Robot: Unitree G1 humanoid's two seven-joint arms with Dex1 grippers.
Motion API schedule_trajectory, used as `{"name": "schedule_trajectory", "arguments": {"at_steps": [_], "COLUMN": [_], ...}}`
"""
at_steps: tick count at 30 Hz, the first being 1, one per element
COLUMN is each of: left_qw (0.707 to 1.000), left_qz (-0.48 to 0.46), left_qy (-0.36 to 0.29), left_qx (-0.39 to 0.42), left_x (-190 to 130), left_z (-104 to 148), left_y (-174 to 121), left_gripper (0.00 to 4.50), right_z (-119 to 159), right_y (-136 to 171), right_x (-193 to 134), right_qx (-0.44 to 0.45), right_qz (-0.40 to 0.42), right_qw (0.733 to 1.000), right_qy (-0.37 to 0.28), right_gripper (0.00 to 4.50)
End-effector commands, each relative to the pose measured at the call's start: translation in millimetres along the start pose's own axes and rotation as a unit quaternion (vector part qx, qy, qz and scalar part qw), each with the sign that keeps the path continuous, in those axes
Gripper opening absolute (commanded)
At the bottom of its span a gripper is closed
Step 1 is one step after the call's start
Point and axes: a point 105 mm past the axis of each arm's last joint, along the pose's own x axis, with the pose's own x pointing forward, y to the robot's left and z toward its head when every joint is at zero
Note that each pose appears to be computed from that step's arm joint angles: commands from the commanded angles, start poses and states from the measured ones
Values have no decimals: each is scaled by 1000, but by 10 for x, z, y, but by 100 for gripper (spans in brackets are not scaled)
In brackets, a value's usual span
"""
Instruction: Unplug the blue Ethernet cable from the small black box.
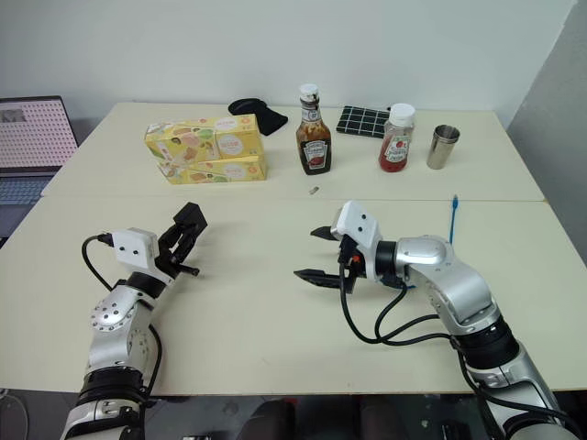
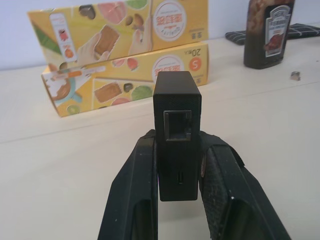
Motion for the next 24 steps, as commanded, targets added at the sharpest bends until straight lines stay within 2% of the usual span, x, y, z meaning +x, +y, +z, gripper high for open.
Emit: {"name": "schedule_trajectory", "arguments": {"at_steps": [1, 2, 3, 15, 19, 24], "left_qw": [1000, 1000, 1000, 998, 995, 985], "left_qz": [5, 12, 17, 15, -7, -115], "left_qy": [-12, -6, -2, 34, 68, 122], "left_qx": [0, -15, -23, -54, -76, -44], "left_x": [7, -13, -31, -351, -542, -805], "left_z": [3, -43, -73, -150, -56, 202], "left_y": [12, 29, 43, 20, -42, -249], "left_gripper": [77, 77, 112, 372, 372, 372], "right_z": [108, 102, 97, 22, -44, -180], "right_y": [20, 15, 11, 27, 31, -98], "right_x": [-10, -12, -13, -2, -32, -242], "right_qx": [-32, -33, -34, -29, -18, 13], "right_qz": [11, 10, 8, 5, -4, -56], "right_qw": [999, 999, 999, 1000, 1000, 998], "right_qy": [-5, -2, -1, 10, 16, 31], "right_gripper": [434, 434, 435, 436, 436, 436]}}
